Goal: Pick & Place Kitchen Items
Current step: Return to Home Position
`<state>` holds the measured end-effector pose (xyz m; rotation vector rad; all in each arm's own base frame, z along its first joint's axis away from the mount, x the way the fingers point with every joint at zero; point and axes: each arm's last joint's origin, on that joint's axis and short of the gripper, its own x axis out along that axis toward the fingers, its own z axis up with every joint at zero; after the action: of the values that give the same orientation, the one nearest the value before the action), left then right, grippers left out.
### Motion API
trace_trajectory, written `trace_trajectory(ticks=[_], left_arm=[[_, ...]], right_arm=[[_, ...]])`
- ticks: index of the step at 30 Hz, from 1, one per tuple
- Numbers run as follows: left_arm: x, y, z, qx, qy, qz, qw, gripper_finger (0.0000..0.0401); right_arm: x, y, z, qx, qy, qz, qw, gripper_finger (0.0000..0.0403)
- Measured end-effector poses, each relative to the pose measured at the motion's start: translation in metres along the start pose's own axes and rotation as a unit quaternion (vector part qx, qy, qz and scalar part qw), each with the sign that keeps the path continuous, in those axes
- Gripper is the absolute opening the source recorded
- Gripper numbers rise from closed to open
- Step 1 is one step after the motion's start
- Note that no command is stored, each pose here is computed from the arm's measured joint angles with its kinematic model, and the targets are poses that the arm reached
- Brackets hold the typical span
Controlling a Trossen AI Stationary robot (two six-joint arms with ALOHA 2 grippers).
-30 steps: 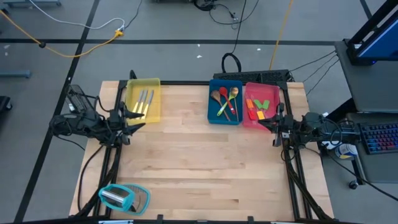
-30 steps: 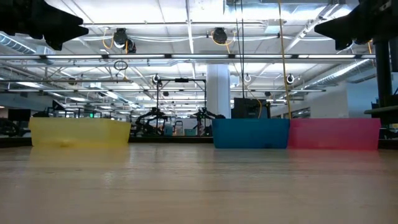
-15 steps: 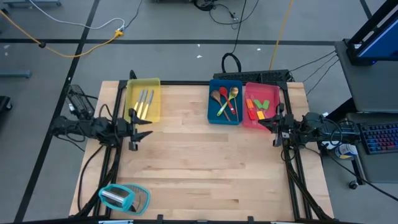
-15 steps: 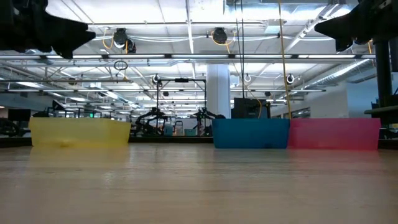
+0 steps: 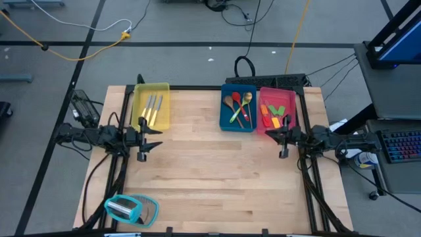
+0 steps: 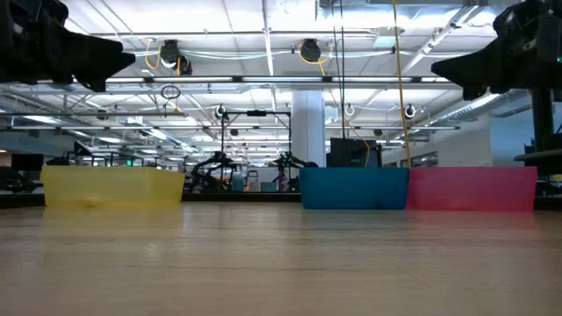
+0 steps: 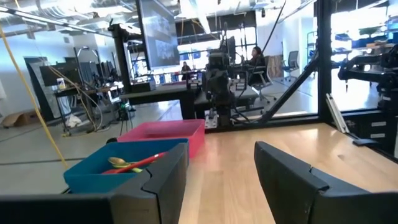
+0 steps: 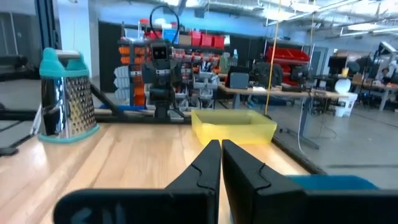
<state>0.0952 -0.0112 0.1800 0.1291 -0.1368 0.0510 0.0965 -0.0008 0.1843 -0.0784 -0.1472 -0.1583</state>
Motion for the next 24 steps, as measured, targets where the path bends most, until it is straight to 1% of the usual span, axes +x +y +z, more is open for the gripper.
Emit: trace_trajectory(ticks=[11,16,24], left_arm=[[0.0,0.0,-0.002,0.002,0.009,0.004,1.0,0.0191],[0.0,-0.001,-0.007,0.015,0.037,0.0,0.999,0.0191],[0.0,-0.001,-0.008,0.008,0.044,-0.001,0.999,0.0191]], right_arm=[[0.0,0.0,0.001,0.003,-0.007,0.003,1.0,0.0008],[0.0,0.001,-0.003,-0.002,0.009,0.014,1.0,0.0008],[-0.001,0.002,-0.012,0.007,0.057,0.019,0.998,0.0008]])
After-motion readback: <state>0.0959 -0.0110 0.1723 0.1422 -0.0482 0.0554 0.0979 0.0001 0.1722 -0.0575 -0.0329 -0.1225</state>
